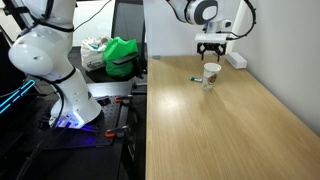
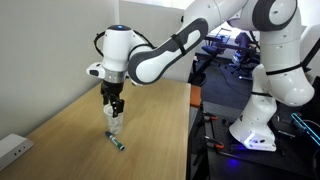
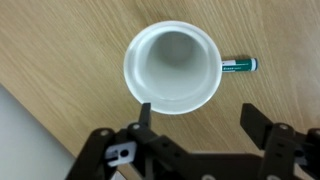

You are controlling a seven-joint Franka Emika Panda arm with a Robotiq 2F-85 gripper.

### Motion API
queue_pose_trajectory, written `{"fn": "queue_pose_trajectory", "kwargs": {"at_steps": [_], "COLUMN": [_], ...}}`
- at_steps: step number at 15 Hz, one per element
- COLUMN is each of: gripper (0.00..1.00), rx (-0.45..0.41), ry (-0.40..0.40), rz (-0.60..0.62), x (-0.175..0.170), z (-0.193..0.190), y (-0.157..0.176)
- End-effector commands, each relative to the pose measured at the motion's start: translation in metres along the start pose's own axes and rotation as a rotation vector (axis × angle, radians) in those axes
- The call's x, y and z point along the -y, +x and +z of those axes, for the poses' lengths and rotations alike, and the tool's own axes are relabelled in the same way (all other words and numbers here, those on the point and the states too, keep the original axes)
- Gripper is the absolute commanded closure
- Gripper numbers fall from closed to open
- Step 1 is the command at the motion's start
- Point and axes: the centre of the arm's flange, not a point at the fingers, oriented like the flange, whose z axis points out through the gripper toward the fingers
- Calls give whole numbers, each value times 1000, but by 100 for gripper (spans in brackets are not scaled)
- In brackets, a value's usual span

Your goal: Move the cup closer to the marker

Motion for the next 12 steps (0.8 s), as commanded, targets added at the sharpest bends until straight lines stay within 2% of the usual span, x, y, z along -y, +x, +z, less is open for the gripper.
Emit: {"fn": "queue_pose_trajectory", "kwargs": {"at_steps": [1,7,12], "gripper": [0,0,0], "rx": [-32,-148,-210], "ry": [-79,-189,-229], "rz": [37,176,306], "x": [25,48,62], "z": [-28,-62,-91], "y": [-18,-39,-62]}}
